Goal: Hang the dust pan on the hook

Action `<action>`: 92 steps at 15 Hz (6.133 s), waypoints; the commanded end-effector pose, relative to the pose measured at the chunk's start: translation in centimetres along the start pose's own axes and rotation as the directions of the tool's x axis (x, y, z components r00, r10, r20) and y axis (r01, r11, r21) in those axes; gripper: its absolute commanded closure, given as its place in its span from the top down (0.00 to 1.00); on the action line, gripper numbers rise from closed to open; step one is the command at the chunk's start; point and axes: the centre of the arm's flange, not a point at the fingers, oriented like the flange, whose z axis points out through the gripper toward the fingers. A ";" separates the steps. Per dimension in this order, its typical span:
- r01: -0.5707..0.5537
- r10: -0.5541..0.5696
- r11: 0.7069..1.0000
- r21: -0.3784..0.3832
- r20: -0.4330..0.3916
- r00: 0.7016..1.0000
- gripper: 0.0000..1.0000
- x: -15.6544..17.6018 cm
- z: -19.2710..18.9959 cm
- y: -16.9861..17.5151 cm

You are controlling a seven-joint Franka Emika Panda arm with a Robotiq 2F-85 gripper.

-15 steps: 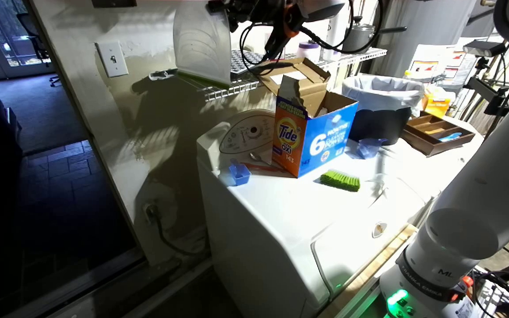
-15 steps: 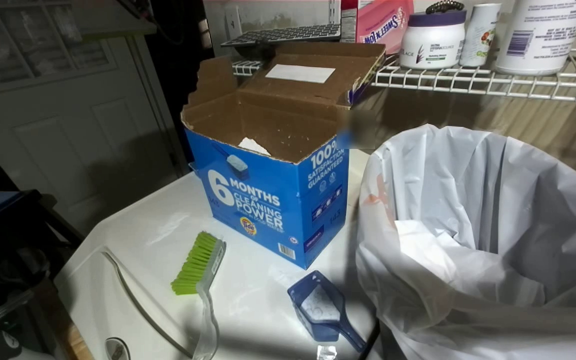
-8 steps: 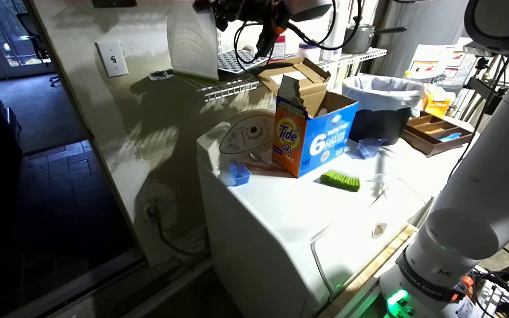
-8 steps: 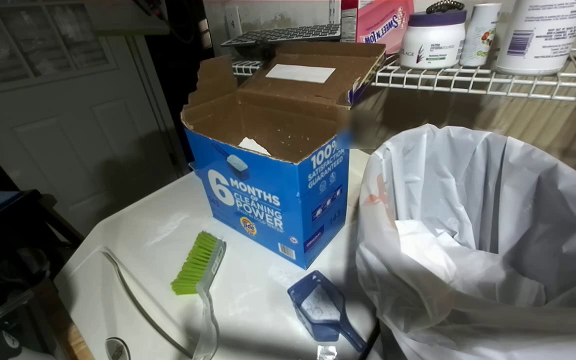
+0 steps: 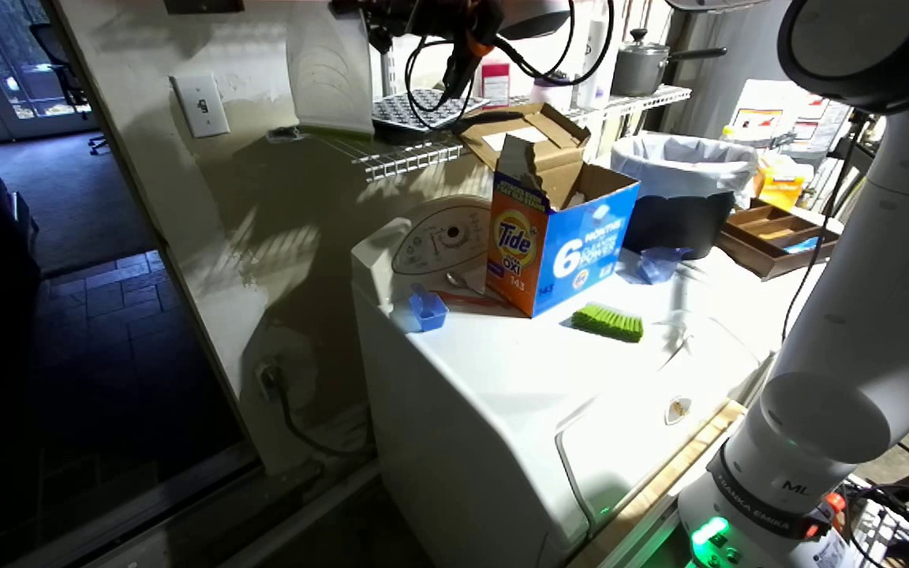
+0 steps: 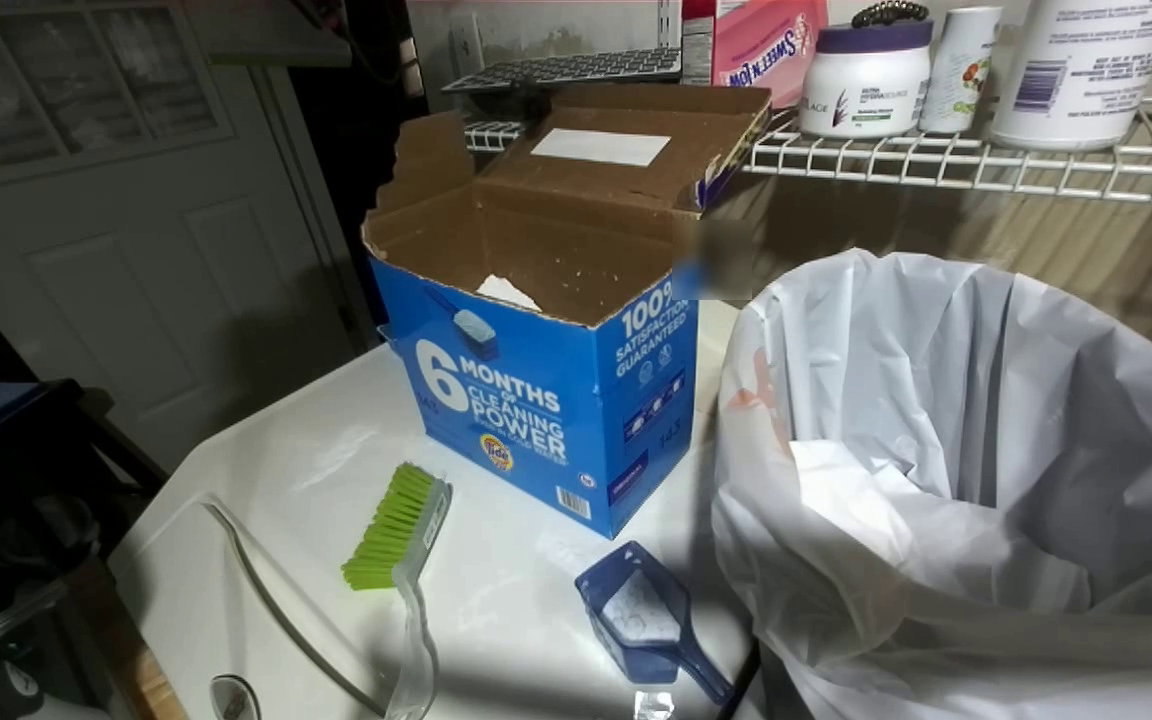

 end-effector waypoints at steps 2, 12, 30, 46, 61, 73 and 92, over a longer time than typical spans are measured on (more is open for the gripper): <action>-0.024 0.025 1.000 0.009 -0.042 0.999 0.02 2.3 0.0 0.7; -0.046 0.045 0.999 -0.007 -0.069 0.997 0.02 3.3 -0.2 1.4; -0.085 0.084 0.996 -0.013 -0.082 0.993 0.02 4.2 0.1 2.6; -0.075 0.072 0.996 -0.041 -0.073 0.995 0.02 3.2 -0.1 2.5; -0.058 0.054 0.996 -0.072 -0.056 0.997 0.02 2.5 -0.6 2.2; -0.040 0.035 0.995 -0.091 -0.055 0.998 0.02 2.2 -1.1 1.7; -0.071 0.064 0.992 -0.100 -0.073 0.995 0.02 1.7 -2.1 2.5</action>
